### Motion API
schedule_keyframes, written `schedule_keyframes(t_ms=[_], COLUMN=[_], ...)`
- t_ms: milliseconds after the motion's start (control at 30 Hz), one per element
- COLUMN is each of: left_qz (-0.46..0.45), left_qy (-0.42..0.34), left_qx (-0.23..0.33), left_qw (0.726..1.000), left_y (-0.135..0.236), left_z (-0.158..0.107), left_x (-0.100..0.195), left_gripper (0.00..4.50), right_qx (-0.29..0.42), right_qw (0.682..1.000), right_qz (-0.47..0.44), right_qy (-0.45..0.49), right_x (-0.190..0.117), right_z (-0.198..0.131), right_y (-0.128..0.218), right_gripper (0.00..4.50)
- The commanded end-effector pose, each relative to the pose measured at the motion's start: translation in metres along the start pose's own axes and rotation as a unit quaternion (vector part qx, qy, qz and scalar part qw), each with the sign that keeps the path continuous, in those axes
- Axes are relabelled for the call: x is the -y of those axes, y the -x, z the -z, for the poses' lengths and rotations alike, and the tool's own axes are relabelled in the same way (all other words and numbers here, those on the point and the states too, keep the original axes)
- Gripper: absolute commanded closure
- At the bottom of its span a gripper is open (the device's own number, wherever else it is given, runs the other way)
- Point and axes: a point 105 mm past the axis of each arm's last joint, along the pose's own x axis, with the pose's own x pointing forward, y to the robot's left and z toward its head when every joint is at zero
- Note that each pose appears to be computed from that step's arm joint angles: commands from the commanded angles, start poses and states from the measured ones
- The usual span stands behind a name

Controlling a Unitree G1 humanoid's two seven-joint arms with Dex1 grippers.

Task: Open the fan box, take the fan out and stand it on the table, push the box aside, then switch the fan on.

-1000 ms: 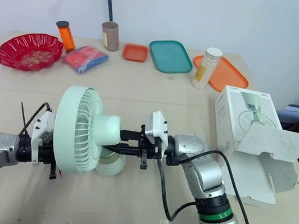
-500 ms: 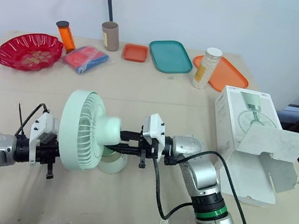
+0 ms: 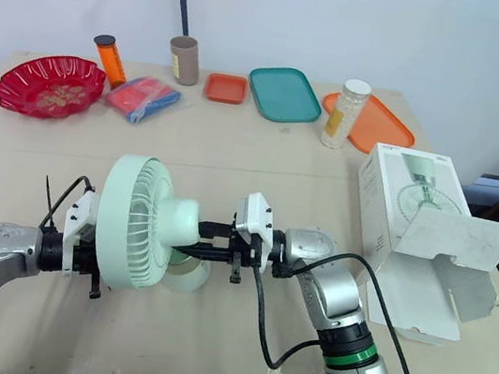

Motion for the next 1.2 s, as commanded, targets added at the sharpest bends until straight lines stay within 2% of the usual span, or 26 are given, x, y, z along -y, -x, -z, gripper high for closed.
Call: schedule_keyframes(t_ms=[33,900,1200], left_qz=[0.006,-0.006,-0.059], left_qy=[-0.016,-0.013,-0.011], left_qx=[0.006,0.005,-0.004], left_qw=[1.000,1.000,0.998], left_y=[-0.002,0.002,0.028], left_z=[-0.004,-0.002,-0.005], left_x=[0.003,0.001,-0.010], left_gripper=[4.46,4.46,4.46], right_qx=[0.020,0.017,0.025], right_qw=[0.999,1.000,0.999], right_qz=[-0.007,-0.005,0.006], right_qy=[0.024,0.025,0.039], right_x=[-0.003,-0.003,0.002], right_z=[-0.014,-0.015,-0.022], right_y=[-0.002,-0.001,0.004], right_gripper=[4.06,4.06,4.06])
